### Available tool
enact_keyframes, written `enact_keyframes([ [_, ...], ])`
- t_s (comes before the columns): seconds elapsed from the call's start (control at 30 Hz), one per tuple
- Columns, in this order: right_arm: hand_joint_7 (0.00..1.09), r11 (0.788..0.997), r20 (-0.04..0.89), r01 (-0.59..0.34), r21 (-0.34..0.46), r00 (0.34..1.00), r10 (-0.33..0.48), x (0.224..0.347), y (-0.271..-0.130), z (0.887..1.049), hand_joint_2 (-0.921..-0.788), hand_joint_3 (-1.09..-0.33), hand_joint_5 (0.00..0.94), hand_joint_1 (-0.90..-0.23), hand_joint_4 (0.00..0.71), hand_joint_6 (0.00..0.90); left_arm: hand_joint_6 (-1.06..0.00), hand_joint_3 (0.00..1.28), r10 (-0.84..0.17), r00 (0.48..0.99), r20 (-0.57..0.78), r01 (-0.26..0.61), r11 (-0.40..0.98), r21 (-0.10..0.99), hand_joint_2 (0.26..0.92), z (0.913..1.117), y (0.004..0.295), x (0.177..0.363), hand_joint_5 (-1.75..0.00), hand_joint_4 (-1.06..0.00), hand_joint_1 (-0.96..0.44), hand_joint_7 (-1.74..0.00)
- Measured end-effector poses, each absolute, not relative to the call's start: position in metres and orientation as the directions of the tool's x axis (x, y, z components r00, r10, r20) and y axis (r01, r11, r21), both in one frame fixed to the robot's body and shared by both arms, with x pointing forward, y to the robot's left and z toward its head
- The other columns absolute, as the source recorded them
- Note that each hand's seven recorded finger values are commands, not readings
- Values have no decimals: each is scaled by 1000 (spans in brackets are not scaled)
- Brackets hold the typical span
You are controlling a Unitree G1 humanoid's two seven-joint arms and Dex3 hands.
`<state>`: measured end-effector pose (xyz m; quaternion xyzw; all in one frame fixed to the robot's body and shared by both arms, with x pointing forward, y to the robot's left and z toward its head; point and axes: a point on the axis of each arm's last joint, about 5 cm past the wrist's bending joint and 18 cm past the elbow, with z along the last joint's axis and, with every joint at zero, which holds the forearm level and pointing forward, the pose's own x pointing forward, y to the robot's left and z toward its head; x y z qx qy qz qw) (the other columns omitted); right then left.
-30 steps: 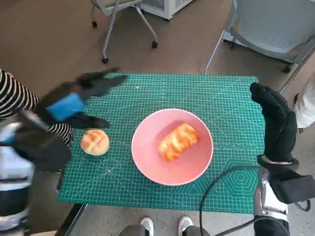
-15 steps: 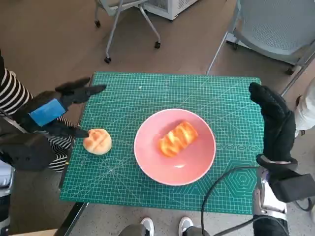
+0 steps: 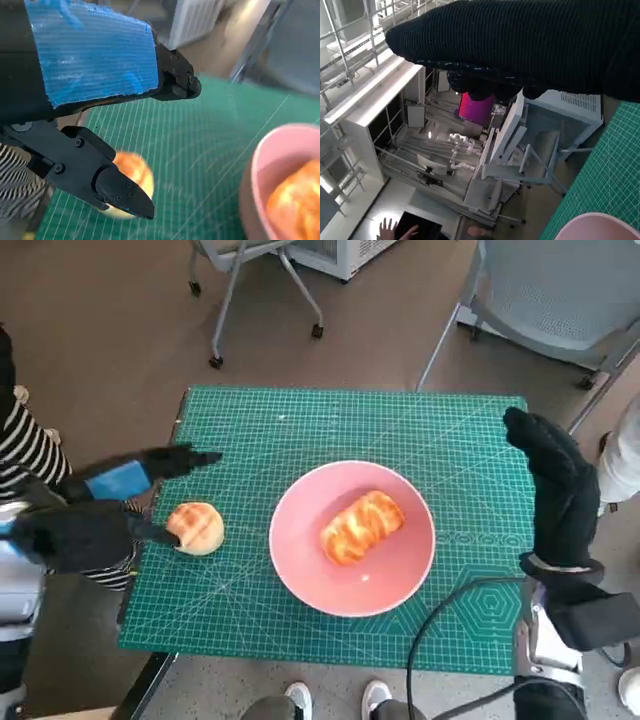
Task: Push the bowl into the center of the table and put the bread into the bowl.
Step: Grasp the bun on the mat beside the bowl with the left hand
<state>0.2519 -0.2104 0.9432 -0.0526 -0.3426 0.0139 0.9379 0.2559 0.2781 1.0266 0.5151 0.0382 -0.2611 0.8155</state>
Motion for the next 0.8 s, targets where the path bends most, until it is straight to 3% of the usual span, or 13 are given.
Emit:
enact_keyframes([
  [0.53,431,994,649,13,-108,759,60,250,-212,944,-921,-789,1,-704,155,83,-296,12,-273,819,-504,566,243,788,739,979,273,274,-11,-122,-38,-2],
  [0.8,431,993,655,20,-115,753,61,249,-212,946,-921,-790,0,-705,152,83,-354,21,-222,817,-532,574,224,788,773,966,272,284,-29,-218,11,-19],
])
